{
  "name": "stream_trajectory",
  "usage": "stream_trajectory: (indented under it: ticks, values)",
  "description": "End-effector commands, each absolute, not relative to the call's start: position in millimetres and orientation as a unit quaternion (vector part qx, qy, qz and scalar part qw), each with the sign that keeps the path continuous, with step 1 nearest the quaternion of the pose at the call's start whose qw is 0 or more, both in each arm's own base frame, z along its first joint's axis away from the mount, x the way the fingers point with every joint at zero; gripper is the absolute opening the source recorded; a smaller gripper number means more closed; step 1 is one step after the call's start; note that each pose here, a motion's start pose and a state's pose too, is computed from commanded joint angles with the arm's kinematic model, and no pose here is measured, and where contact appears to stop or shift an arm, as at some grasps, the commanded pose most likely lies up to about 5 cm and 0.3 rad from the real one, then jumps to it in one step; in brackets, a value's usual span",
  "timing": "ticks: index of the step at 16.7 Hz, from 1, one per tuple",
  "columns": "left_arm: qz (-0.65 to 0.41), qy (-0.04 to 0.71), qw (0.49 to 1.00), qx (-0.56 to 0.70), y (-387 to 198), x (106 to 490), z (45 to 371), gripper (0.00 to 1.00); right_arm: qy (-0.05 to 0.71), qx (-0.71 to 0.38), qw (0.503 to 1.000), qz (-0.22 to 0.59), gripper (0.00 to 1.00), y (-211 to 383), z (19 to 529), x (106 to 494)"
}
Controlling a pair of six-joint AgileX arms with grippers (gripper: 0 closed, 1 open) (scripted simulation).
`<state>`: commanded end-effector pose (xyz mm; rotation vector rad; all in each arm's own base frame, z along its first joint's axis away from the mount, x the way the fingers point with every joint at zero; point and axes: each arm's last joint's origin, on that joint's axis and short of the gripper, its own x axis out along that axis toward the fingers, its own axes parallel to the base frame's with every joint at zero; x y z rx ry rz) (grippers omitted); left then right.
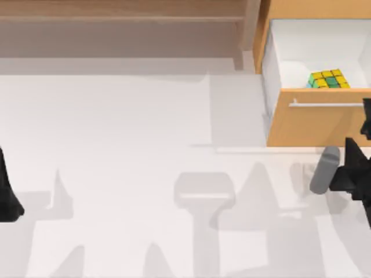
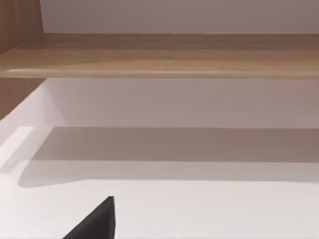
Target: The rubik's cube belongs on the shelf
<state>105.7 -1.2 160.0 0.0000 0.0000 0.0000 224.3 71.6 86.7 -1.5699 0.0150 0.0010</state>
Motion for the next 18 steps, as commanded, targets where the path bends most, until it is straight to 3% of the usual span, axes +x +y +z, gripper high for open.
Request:
stream_trajectory:
  ticks: [5,13,18]
  values:
    - [0.0,0.0,1.0,0.0,-1.2,105.7,160.0,1.0,0.027,-0.714,0.7,0.02,1.0,70.9,75.9,222.6]
    - [0.0,0.0,1.0,0.0,-1.2,105.7,160.0,1.0,-0.061,-0.645,0.75,0.137,1.0,150.3,100.8,247.7]
    - [0.0,0.0,1.0,0.0,-1.2,105.7,160.0,1.0,0.001,-0.571,0.789,0.227,1.0,205.7,131.1,293.8]
